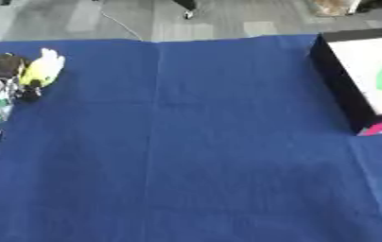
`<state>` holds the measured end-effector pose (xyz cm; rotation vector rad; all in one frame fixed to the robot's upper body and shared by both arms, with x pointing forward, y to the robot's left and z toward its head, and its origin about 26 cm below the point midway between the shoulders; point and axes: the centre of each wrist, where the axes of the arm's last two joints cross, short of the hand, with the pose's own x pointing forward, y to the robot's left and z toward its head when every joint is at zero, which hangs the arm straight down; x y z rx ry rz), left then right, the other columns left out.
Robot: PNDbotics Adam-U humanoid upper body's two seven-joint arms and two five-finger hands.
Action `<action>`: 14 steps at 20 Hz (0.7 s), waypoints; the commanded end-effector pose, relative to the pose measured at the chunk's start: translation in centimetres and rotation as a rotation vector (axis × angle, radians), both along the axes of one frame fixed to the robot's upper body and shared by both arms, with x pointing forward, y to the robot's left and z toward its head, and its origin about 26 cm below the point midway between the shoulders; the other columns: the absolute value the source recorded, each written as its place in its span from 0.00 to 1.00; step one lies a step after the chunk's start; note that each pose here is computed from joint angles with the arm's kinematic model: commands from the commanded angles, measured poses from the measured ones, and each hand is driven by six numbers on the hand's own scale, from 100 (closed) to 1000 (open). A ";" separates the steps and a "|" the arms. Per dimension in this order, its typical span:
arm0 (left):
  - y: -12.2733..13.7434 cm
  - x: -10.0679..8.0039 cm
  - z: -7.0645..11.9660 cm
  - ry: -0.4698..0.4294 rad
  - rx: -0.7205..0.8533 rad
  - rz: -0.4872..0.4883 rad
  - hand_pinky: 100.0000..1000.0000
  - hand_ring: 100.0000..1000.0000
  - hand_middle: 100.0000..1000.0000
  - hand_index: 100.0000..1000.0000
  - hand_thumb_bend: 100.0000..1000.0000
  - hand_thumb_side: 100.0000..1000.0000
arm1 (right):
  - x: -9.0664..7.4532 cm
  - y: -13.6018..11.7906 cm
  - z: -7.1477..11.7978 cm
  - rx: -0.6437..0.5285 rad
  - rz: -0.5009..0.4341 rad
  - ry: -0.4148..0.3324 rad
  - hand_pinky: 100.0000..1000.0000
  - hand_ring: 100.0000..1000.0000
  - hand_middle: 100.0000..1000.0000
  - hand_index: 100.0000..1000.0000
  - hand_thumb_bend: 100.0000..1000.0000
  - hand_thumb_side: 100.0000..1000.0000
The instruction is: Pick up the objects with one hand, pass them to the other hand, and then place them into the box on the other side of the table.
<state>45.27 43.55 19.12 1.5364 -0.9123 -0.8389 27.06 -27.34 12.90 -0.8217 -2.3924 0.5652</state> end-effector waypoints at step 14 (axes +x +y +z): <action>-1.6 -1.6 5.4 -0.257 -0.006 -0.247 0.62 0.34 0.21 0.38 0.00 0.10 | -0.4 -0.2 0.4 -0.019 0.040 0.014 0.70 0.66 0.37 0.82 0.00 0.08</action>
